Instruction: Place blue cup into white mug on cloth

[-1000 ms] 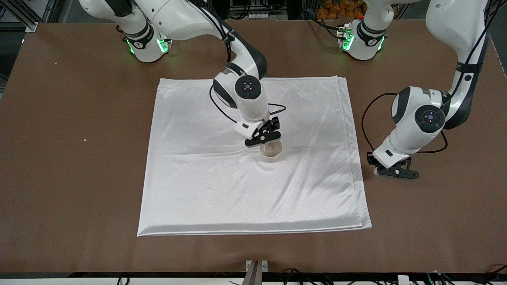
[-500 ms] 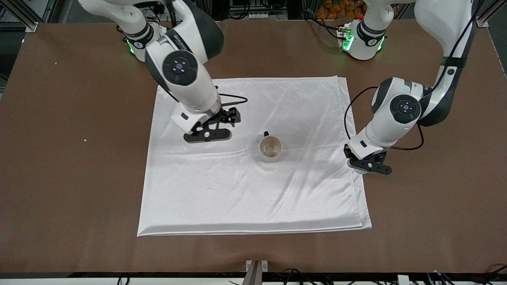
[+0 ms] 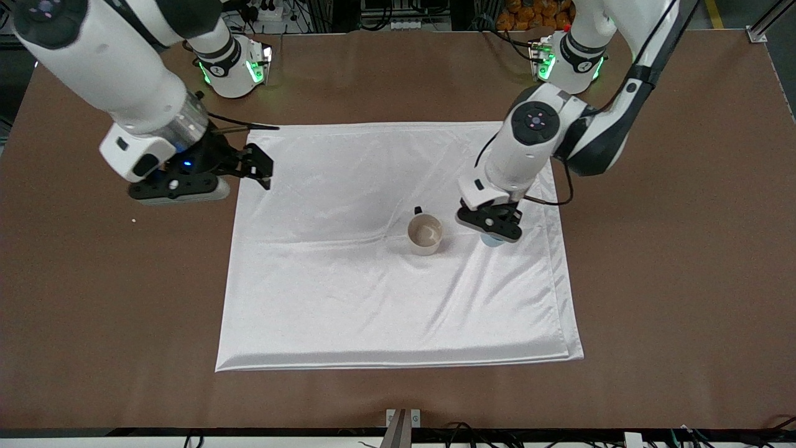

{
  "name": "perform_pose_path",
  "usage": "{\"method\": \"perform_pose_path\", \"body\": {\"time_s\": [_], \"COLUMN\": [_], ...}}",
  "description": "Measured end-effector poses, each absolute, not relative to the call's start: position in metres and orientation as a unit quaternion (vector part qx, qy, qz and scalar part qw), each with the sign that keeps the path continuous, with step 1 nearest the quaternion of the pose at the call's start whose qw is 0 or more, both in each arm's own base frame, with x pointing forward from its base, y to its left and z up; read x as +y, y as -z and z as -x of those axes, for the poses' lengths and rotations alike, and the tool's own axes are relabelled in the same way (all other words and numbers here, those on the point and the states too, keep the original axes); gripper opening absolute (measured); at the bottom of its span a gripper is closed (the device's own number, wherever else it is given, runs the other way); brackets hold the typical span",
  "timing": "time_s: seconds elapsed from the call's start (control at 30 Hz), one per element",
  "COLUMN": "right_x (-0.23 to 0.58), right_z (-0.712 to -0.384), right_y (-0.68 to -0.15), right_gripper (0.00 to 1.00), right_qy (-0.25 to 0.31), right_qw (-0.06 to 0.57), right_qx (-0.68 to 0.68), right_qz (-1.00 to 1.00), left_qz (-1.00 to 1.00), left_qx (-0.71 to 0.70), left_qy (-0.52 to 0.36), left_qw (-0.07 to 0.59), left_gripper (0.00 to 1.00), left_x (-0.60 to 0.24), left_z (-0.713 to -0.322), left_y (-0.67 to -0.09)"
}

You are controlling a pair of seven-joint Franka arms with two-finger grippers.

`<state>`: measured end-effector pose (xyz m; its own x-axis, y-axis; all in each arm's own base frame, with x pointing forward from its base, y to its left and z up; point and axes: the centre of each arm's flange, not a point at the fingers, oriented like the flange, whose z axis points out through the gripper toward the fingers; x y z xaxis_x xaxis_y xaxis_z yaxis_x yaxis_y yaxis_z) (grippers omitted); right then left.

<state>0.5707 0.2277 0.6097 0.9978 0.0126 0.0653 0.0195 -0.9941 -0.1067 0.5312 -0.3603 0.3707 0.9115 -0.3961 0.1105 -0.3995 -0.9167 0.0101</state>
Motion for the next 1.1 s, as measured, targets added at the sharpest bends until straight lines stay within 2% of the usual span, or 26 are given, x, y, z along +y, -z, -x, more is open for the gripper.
{"method": "perform_pose_path", "body": {"time_s": [0.37, 0.83, 1.1], "right_x": [0.107, 0.009, -0.004], "right_z": [-0.570, -0.568, -0.570], "right_y": [-0.655, -0.642, -0.626], "right_gripper": [1.00, 1.00, 1.00], "right_qy": [0.052, 0.036, 0.031], "right_qw": [0.041, 0.020, 0.012], "right_qx": [0.049, 0.029, 0.020], "right_qz": [0.997, 0.999, 0.999], "left_qz": [-0.972, -0.969, -0.969], "left_qx": [-0.231, -0.242, -0.241], "left_qy": [-0.046, -0.056, -0.055], "left_qw": [0.020, -0.004, -0.005], "left_gripper": [0.08, 0.08, 0.08], "left_x": [-0.438, -0.493, -0.501], "left_z": [-0.510, -0.514, -0.518], "left_y": [-0.368, -0.327, -0.316]}}
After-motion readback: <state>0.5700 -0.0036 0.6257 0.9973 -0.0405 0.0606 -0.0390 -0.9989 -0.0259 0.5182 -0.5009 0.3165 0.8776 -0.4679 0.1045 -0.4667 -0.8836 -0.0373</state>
